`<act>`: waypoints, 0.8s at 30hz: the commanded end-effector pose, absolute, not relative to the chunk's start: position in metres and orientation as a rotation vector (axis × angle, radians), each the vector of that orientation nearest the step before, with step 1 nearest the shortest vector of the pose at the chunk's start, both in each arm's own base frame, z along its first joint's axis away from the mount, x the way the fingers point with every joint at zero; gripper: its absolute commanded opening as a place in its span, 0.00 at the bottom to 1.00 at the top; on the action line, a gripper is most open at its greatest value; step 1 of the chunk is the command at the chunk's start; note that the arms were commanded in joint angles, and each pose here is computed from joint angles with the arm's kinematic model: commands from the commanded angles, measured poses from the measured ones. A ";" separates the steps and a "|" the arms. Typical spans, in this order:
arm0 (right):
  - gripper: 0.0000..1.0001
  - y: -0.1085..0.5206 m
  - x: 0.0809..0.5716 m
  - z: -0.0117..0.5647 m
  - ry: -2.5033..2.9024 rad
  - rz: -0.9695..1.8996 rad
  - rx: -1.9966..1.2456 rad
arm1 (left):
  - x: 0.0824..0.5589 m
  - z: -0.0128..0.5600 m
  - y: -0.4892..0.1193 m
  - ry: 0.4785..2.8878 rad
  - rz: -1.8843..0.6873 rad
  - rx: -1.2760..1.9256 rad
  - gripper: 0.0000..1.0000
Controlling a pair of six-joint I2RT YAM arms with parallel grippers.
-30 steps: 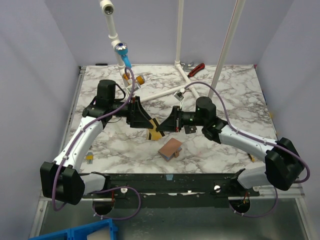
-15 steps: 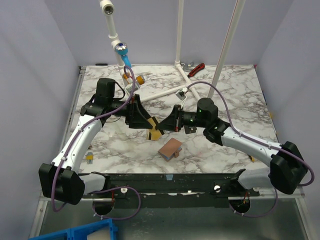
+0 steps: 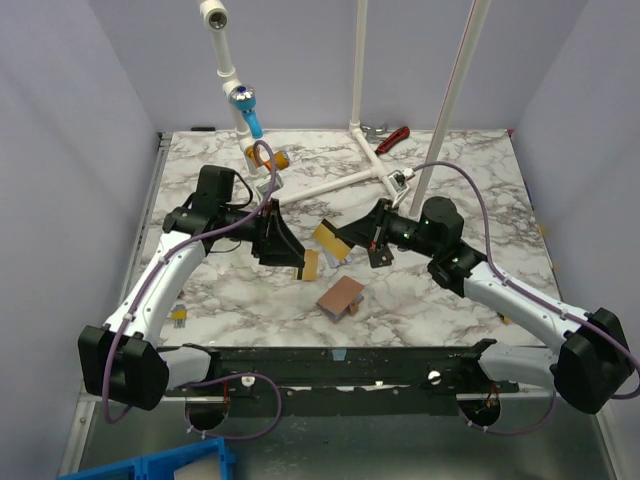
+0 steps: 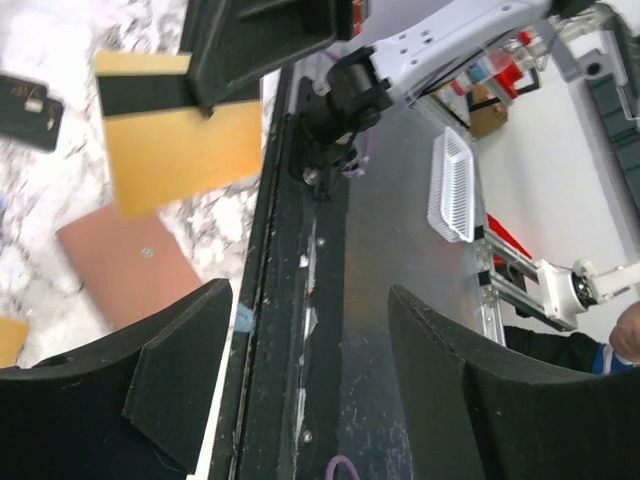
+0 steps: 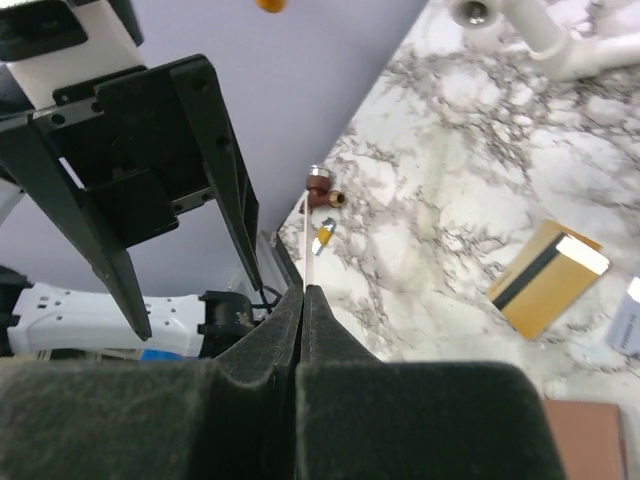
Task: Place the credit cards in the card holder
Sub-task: Open the card holder at the center of the board.
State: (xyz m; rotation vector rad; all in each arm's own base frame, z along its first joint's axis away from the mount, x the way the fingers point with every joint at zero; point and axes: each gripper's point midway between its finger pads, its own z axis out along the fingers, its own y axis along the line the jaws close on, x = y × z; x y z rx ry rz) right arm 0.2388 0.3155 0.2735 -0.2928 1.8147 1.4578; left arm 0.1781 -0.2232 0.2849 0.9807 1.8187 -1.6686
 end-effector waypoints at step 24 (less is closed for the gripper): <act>0.01 0.181 0.230 0.122 2.436 0.521 0.190 | 0.176 0.135 -0.302 1.950 -0.611 1.563 0.99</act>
